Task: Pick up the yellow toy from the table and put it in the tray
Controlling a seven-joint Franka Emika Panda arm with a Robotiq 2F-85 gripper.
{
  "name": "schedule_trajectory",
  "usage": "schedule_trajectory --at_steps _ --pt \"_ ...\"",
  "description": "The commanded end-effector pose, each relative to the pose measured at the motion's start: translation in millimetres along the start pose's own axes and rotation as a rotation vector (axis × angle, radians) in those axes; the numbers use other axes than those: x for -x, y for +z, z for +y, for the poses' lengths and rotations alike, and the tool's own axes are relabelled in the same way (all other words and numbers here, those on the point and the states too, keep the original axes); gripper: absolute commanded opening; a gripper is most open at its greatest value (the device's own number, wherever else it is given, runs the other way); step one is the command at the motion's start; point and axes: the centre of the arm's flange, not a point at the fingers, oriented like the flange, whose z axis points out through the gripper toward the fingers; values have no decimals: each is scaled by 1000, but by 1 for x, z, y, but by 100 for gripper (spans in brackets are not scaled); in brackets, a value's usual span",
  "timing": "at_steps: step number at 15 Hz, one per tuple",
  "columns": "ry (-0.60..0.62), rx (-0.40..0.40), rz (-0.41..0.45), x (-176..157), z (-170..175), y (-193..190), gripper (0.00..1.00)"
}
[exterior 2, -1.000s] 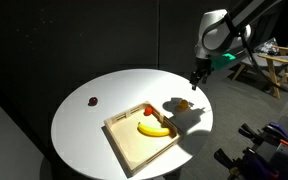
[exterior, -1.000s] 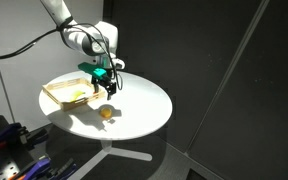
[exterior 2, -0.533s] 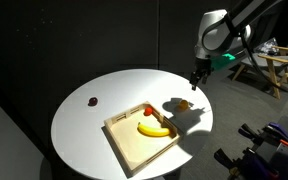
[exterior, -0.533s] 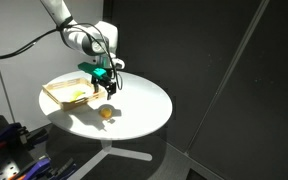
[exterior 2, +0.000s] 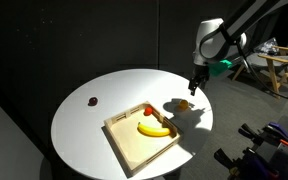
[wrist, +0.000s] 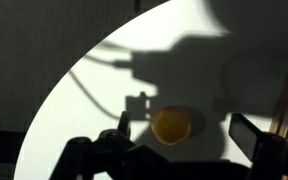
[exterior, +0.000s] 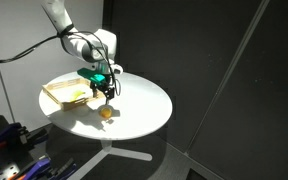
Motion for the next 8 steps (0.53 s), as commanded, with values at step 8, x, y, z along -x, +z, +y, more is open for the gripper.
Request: schedule_trajectory --at_steps 8 --pt "43 41 34 -45 -13 50 100"
